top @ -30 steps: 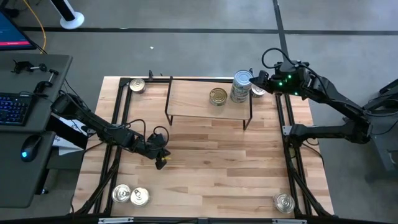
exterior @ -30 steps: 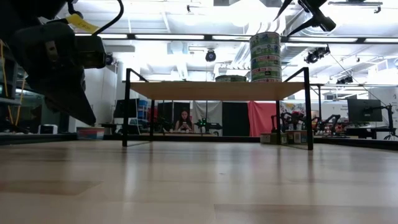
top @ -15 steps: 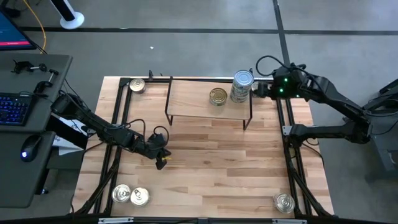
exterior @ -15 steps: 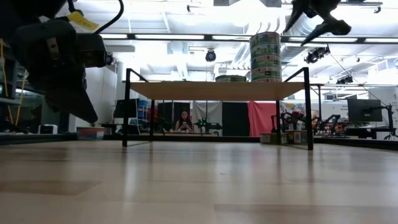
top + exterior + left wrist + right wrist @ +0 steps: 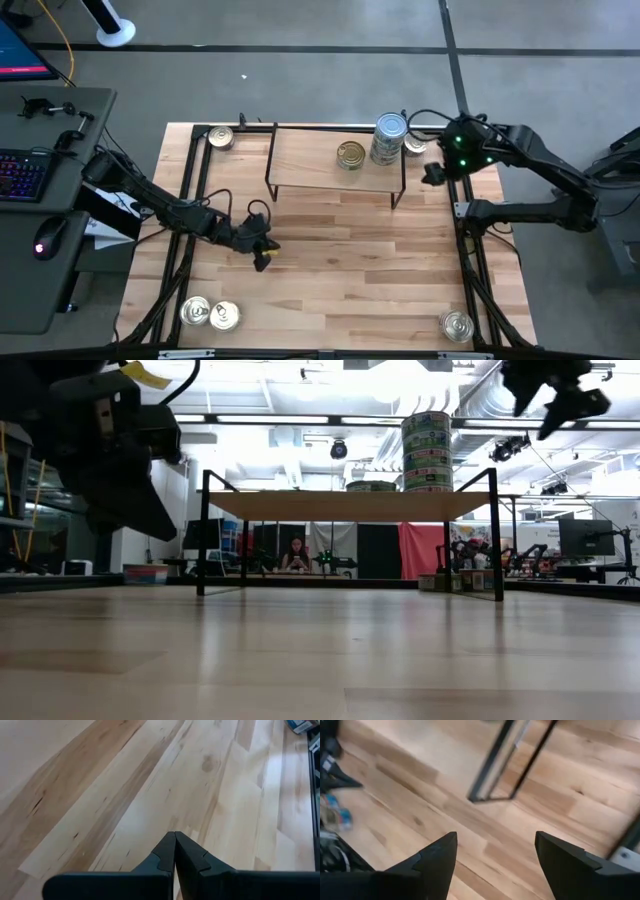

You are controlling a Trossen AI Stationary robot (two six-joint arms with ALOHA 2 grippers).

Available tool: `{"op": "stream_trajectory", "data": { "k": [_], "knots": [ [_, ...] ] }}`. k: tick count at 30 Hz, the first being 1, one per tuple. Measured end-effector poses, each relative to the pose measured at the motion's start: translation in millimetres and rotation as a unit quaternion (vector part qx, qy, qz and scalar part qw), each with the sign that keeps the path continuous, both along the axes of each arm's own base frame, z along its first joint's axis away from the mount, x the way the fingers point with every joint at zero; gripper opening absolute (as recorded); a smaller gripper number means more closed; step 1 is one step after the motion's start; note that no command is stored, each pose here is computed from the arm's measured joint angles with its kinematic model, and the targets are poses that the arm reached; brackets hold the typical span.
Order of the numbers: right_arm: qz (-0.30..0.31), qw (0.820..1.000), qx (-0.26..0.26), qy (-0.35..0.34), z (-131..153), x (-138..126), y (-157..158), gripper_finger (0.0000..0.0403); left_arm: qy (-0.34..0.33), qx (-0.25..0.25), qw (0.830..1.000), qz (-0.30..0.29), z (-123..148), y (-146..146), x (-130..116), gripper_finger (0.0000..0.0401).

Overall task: Stack canned seafood by type on shelf
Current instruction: Put the blue pink tuna can on the shelf

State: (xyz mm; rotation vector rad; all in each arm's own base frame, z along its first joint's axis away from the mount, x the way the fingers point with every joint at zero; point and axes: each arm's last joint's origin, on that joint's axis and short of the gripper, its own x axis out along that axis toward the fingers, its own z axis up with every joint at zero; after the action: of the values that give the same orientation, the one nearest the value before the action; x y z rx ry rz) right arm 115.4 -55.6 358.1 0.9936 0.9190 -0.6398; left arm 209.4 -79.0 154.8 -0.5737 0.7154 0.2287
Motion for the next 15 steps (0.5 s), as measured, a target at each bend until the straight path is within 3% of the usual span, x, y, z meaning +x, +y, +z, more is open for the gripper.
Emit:
{"op": "stream_trajectory", "data": {
  "k": [9,15],
  "knots": [
    [0.044,0.997,0.015,0.058,-2,-24,21,0.0259,0.005,-0.011,1.0,-0.001,0,2,1,0.0],
    [0.036,0.997,0.048,0.04,-1,-21,27,0.0259,0.001,-0.043,0.999,-0.031,1,-1,2,0.0]
  ]
}}
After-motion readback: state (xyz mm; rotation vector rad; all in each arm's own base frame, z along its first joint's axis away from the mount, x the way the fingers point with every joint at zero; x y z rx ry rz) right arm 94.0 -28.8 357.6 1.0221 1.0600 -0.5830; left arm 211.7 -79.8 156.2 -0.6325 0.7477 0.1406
